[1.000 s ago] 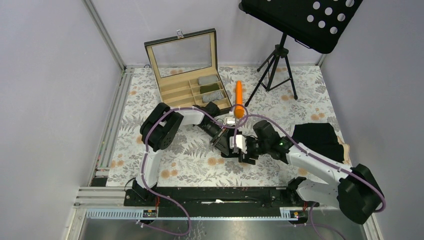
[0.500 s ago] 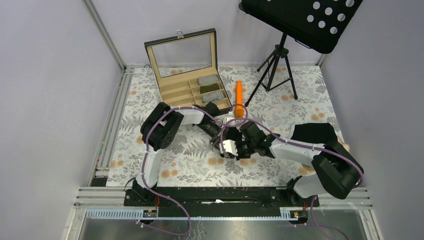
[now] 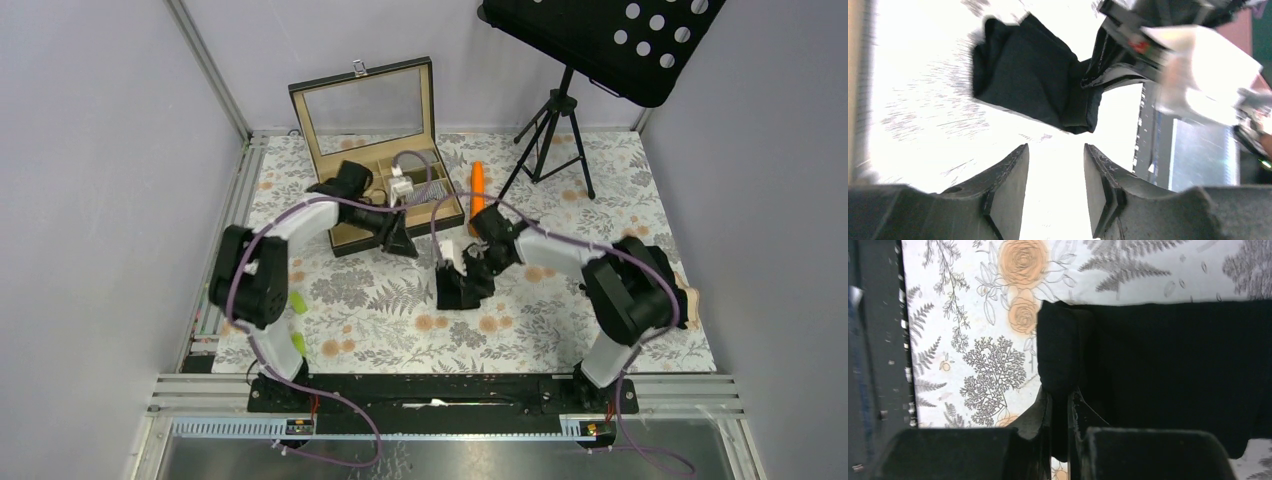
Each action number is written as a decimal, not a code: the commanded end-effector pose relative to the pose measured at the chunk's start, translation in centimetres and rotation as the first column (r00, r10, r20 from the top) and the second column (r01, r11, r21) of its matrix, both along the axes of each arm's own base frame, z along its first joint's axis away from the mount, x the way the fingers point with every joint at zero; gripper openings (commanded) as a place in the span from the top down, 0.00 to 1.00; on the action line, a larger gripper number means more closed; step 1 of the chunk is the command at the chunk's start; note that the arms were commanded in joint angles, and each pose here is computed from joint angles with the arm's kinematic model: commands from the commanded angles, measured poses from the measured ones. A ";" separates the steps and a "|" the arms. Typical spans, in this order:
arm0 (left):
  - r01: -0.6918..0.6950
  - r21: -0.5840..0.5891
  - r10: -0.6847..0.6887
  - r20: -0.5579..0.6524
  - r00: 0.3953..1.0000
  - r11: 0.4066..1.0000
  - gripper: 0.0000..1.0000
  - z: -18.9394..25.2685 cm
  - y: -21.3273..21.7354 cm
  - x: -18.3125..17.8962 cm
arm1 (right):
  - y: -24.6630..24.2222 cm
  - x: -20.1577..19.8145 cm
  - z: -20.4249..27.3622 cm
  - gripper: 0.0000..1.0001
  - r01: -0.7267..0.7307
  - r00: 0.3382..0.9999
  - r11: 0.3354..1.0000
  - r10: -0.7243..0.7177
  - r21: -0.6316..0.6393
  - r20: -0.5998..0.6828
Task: Roll the underwear
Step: Roll the underwear to the center of the board.
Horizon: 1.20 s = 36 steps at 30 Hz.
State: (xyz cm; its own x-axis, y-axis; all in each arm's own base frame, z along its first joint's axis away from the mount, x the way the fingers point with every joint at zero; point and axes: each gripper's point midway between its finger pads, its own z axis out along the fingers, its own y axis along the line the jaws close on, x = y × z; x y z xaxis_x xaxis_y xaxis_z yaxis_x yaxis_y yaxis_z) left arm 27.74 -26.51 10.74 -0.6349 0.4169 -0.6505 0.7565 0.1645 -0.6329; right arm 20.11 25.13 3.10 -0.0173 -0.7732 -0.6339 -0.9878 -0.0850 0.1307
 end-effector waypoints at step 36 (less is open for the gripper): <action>0.229 0.536 -0.583 0.756 0.299 0.812 0.56 -10.2 -5.4 -5.5 | -2.7 3.5 -7.8 0.97 0.214 0.520 0.822 -0.554 -0.528 -0.651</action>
